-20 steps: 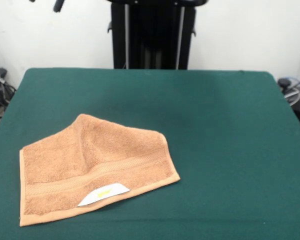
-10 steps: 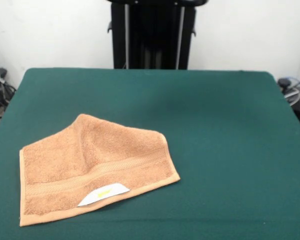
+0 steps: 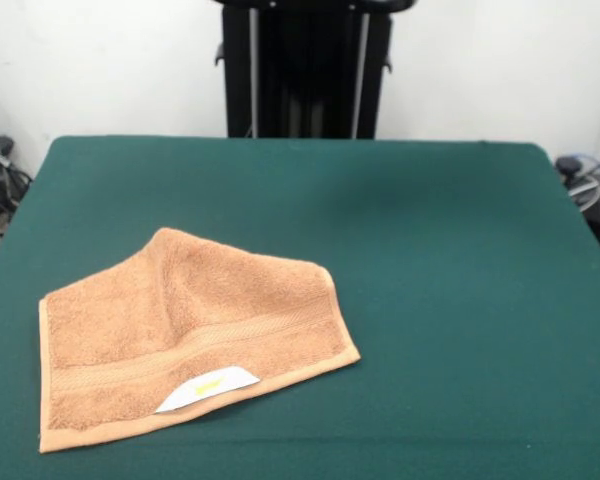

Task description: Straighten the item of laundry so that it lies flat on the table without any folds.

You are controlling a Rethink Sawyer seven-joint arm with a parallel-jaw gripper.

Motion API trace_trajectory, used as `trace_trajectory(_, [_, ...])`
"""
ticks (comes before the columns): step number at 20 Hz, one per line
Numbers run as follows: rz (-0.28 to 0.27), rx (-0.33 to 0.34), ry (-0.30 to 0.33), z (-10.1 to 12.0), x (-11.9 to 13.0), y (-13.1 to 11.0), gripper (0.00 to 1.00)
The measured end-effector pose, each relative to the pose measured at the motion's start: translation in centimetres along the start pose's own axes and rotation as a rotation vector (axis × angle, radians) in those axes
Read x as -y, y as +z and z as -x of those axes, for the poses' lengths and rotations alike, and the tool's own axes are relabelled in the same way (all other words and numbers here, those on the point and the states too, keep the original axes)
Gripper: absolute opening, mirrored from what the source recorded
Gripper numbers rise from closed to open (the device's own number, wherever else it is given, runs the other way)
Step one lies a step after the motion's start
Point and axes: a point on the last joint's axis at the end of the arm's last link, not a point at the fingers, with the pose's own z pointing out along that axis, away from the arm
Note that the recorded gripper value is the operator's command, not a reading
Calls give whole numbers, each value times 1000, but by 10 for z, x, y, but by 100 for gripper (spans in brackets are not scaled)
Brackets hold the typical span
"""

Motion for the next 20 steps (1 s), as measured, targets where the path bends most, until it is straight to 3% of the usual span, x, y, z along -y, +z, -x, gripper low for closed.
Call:
trace_trajectory(6, [3,-42,95,-29,-16,-3,100])
trace_trajectory(11, [18,-51,231,-54,-25,-6,100])
trace_trajectory(20, [29,-46,388,-76,-39,-9,100])
